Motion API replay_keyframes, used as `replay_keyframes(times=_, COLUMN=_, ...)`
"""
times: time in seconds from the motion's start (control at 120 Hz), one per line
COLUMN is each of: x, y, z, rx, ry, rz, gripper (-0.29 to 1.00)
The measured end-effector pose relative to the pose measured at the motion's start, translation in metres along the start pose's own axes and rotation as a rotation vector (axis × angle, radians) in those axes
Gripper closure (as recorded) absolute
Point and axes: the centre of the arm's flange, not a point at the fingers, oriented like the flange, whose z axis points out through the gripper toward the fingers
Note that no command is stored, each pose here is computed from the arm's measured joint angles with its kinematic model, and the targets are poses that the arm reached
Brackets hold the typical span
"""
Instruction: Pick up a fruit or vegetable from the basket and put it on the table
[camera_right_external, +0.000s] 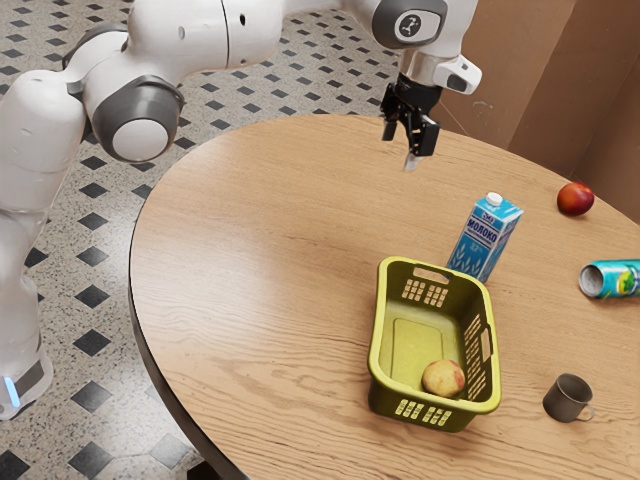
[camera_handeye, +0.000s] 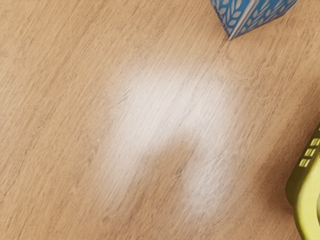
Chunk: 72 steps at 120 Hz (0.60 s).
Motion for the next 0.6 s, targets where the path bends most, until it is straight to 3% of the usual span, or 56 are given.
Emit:
replay_keyframes(times=0.425, x=0.0, y=-0.003, z=-0.001, rx=-0.022, ry=0.002, rz=-0.004, gripper=0.0)
replay_keyframes(times=0.6, x=-0.017, y=0.09, z=-0.013, rx=-0.097, ry=-0.001, rz=0.174, gripper=0.0)
